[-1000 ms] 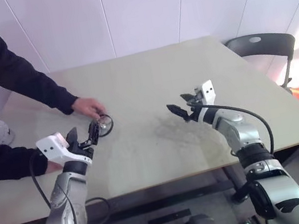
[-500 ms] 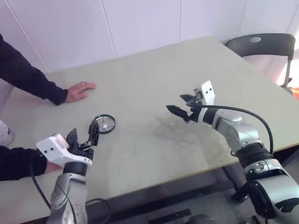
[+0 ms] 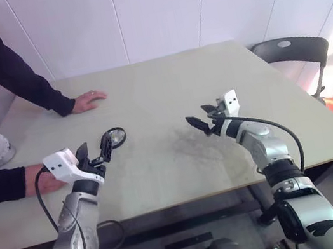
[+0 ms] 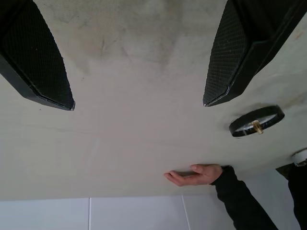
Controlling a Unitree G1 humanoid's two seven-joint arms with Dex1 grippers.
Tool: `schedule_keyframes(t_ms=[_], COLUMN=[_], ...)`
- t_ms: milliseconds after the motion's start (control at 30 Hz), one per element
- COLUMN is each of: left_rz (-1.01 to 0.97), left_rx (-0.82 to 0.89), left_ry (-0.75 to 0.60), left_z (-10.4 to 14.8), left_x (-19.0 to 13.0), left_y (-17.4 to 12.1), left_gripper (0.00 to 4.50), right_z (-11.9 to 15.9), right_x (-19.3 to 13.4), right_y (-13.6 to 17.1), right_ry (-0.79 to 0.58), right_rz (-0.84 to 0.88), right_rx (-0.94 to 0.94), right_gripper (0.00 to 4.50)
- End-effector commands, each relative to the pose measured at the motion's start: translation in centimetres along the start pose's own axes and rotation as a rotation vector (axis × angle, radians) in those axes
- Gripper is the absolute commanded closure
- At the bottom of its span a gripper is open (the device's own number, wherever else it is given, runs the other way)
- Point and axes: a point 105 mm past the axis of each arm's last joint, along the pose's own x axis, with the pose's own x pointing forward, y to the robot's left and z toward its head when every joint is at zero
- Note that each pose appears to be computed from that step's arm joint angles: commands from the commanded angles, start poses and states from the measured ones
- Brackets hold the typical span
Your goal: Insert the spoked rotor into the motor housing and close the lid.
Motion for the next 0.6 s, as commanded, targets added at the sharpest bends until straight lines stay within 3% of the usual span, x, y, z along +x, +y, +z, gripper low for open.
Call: schedule_keyframes(t_ms=[33, 600], left_rz=[-0.014, -0.016], left_rx=[0.018, 0.020], left_ry=[-0.041, -0.040], left_z=[1.01, 1.00], left_x=[0.11, 0.29], left_y=[-0.49, -0.50], left_gripper=[0.00, 0.00], right_z=[1.61, 1.57], right_x=[0.57, 0.64], right_y=[0.43, 0.50], right_ry=[-0.045, -0.046], right_rz=[0.016, 0.011], right_rx=[-0.035, -0.034], right_gripper=[0.01, 0.01])
